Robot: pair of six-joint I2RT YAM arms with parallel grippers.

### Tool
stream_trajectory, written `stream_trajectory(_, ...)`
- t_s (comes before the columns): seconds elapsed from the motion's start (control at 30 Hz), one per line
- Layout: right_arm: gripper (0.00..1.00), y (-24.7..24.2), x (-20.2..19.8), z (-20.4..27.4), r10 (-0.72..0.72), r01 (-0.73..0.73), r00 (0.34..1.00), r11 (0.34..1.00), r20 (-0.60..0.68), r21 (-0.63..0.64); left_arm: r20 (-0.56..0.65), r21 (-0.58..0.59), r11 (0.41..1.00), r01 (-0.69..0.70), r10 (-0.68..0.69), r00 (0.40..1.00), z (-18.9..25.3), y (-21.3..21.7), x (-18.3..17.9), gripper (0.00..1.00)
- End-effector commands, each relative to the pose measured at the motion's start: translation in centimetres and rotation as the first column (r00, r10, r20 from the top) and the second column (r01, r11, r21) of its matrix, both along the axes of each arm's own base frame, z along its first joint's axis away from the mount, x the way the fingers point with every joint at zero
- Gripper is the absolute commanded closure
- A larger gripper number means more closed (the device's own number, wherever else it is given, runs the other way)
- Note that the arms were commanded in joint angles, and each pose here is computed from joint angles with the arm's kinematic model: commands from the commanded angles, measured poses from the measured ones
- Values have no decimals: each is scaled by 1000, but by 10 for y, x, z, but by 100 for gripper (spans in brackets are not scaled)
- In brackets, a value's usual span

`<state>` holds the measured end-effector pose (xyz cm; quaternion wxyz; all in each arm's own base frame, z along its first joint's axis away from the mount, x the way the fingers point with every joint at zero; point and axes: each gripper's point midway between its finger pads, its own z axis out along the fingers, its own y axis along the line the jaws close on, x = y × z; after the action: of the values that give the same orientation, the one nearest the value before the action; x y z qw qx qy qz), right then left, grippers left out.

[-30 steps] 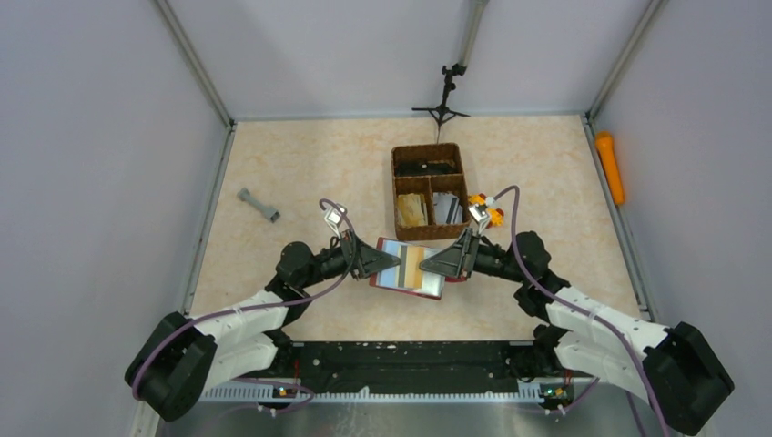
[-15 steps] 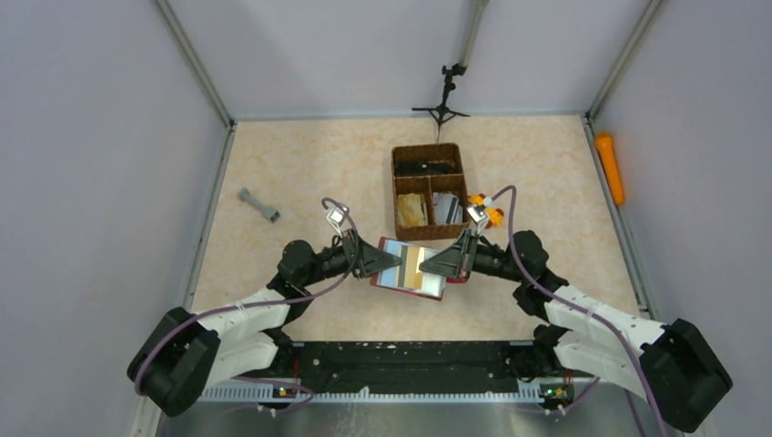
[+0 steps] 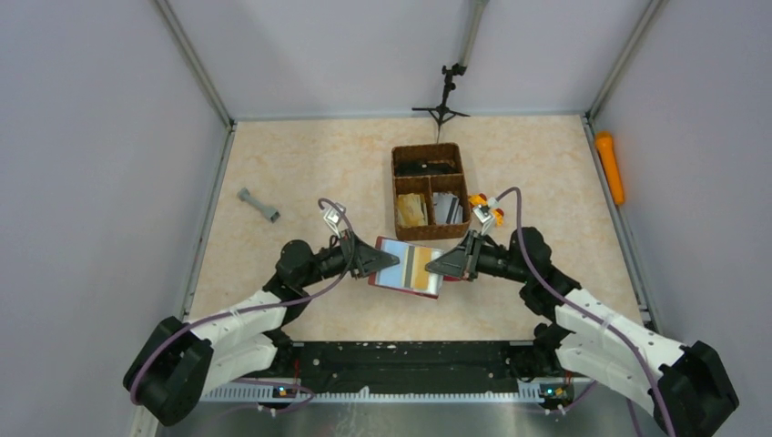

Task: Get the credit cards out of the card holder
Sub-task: Remove the credit card from the card holder, then place the credit card in the storage box.

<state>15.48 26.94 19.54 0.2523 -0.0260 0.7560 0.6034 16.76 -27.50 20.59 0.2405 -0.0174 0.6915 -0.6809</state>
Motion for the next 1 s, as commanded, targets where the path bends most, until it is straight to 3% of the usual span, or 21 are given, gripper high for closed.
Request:
stream_trajectory(0.0,100,-10,12,8,-54,55,998,998,46,-33,74,-62,996,-62,66,995,26,9,8,100)
stream_trajectory(0.17,100,-17,16,9,-72,76,995,996,62,-54,46,-22,991,-135,136,990,13,24,19,100)
stream_trajectory(0.37,100,-21,29,17,-93,102,991,991,94,-91,35,199,949,-243,241,970,-18,45,36,100)
stream_trajectory(0.57,100,-15,53,20,-101,114,988,987,114,-117,41,279,932,-232,230,972,-25,50,34,100)
stream_trajectory(0.97,100,-13,146,8,-136,191,977,903,166,-384,74,466,867,-176,160,984,-47,61,25,100)
